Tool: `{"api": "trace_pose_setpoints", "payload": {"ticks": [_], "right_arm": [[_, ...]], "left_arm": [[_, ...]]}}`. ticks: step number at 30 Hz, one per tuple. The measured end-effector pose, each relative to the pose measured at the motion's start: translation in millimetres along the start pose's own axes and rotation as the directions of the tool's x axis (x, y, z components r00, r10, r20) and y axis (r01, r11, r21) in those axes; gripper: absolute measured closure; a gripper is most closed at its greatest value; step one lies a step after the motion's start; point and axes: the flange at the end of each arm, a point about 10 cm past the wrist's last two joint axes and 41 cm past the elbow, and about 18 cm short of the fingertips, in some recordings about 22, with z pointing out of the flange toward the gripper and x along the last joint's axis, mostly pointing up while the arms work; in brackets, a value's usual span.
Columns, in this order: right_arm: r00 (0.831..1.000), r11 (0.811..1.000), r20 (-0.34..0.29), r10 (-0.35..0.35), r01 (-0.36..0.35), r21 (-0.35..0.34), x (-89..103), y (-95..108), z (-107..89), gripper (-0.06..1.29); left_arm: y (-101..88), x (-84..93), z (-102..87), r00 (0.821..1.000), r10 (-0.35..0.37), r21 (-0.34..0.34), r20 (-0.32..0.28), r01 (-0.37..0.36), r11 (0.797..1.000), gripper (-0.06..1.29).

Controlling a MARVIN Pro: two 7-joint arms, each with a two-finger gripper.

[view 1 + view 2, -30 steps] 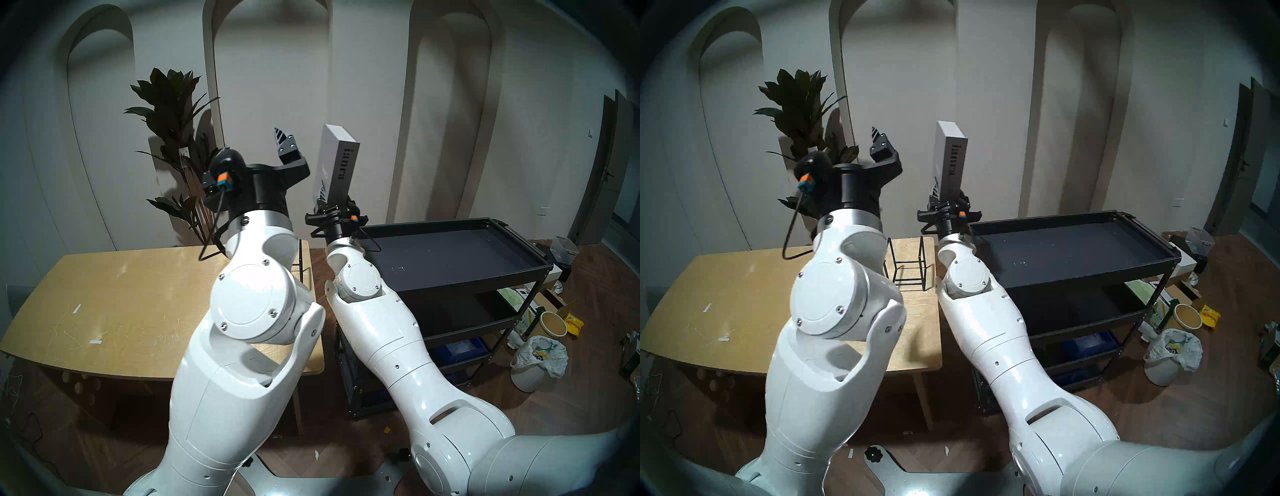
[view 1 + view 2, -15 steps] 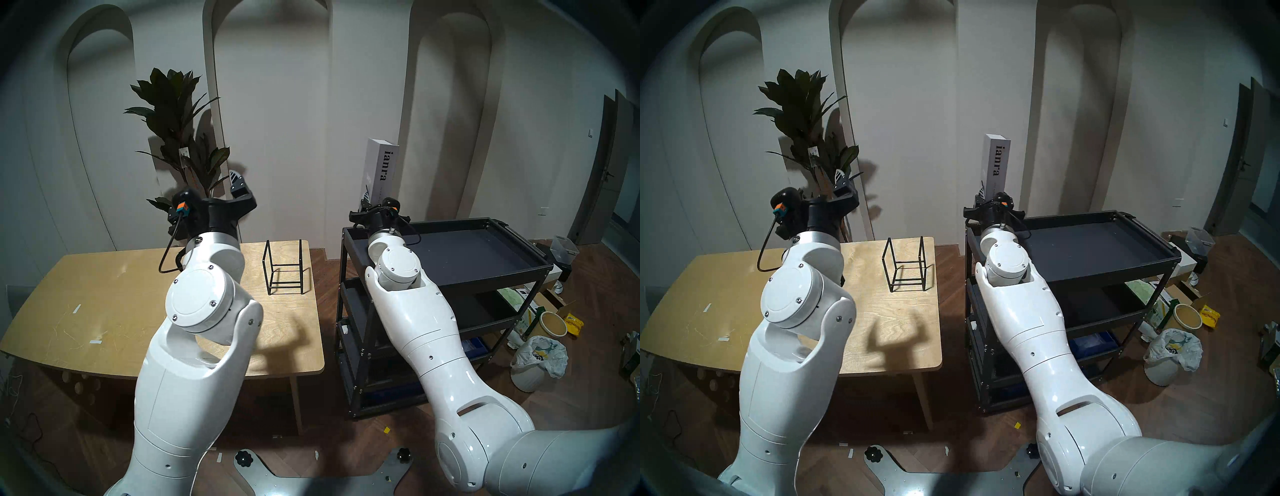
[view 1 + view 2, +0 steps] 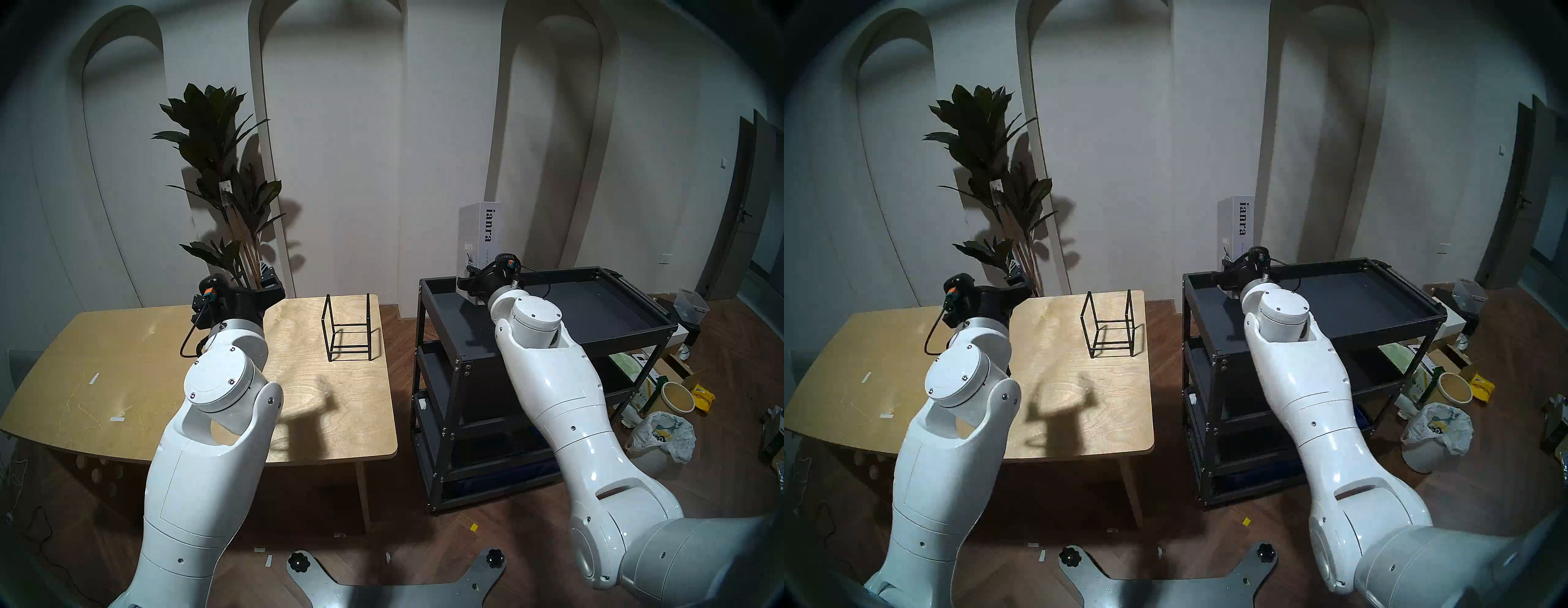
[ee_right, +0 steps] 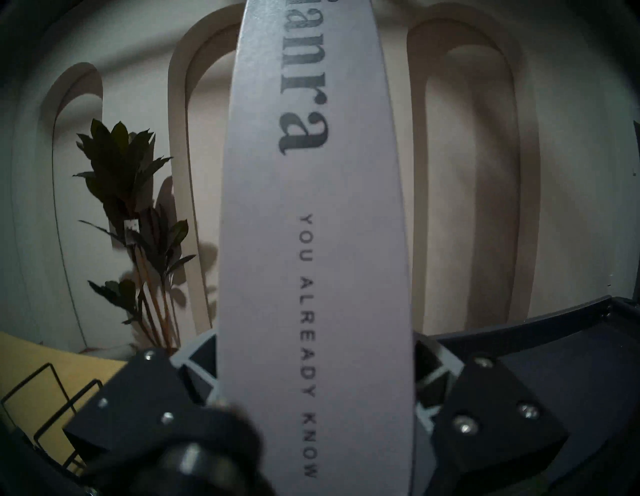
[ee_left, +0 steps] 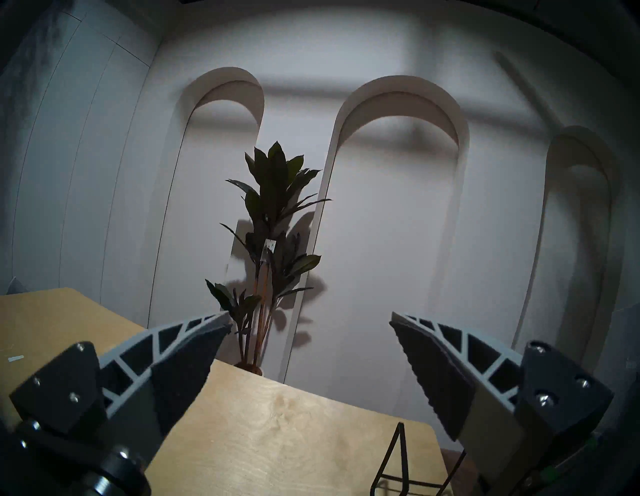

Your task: Transfer books between table and cart

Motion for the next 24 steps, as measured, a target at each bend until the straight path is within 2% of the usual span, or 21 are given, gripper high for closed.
{"api": "trace_pose_setpoints", "payload": {"ticks": [9, 17, 24], "right_arm": [[0.994, 0.994, 0.102, -0.044, 0.033, 0.105, -38.5, 15.1, 9.0, 0.62], [0.992, 0.991, 0.119, -0.048, 0.033, 0.126, -37.0, 25.0, 18.9, 0.62], [0.977, 0.994, 0.211, -0.021, -0.003, 0.11, -28.5, 33.0, 26.8, 0.62]], "left_arm": [[4.9, -7.0, -2.0, 1.0, 0.023, 0.003, 0.004, -0.023, 1.0, 0.0], [8.8, -11.7, -3.7, 0.999, 0.037, 0.014, 0.01, -0.037, 0.999, 0.0], [12.6, -13.1, -4.3, 0.999, 0.045, 0.029, 0.01, -0.045, 0.999, 0.0]]}}
